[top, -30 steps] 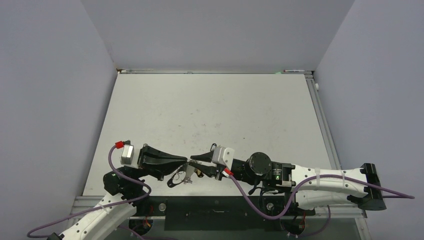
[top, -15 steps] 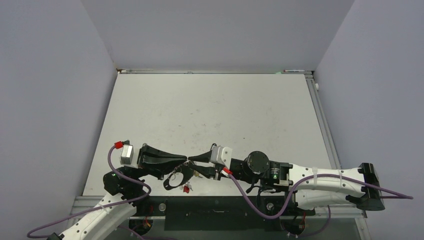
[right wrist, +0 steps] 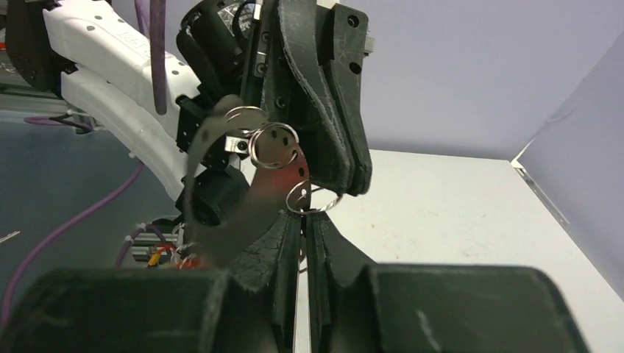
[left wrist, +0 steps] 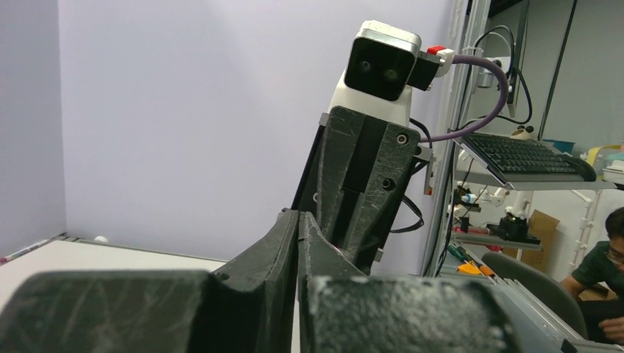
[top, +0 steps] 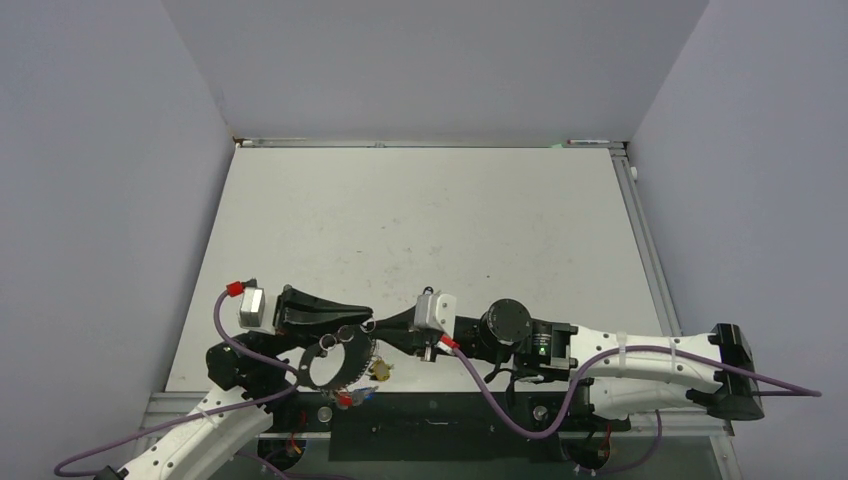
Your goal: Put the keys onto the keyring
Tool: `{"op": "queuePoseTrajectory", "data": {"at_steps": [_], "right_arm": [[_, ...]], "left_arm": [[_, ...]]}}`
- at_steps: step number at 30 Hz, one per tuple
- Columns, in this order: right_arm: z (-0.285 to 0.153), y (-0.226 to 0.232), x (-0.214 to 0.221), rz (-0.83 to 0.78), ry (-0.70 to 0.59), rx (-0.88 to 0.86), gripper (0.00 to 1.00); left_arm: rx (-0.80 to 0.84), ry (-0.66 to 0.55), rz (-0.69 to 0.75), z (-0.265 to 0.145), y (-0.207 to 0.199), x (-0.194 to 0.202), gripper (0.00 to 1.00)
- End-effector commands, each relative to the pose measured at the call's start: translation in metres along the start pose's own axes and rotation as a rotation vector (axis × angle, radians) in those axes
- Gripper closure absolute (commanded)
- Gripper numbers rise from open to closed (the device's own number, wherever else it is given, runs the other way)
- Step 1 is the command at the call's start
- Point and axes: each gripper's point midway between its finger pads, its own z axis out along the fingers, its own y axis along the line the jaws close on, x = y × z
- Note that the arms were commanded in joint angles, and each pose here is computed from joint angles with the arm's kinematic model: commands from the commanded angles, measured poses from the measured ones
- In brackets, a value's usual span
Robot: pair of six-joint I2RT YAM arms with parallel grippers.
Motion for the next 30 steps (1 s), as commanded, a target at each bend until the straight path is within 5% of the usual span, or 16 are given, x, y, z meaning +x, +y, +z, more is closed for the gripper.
{"op": "queuePoseTrajectory", "data": {"at_steps": [1,16,24,30], "right_arm": [[0.021,0.01,-0.037,0.012,-0.129,-0.084,0.95],[0.005,0.004,-0.021,0.051,-0.096,-0.152,0.95],[-0.005,0.004,-0.013,0.059,-0.044,-0.14,0.95],[-0.009,-0.006,0.003,0.064,0.026,-0.075,0.95]], "left_arm": [[-0.018,0.007,0.004,0.002,0.004,0.0,1.0],[-0.148,0.079,0.122,-0.001,0.018,-0.006,0.99],[-0.264,0.147,0.307,-0.007,0.026,-0.028,0.42],[-0.341,0.214,0.412,-0.014,0.037,-0.035,0.35]]}}
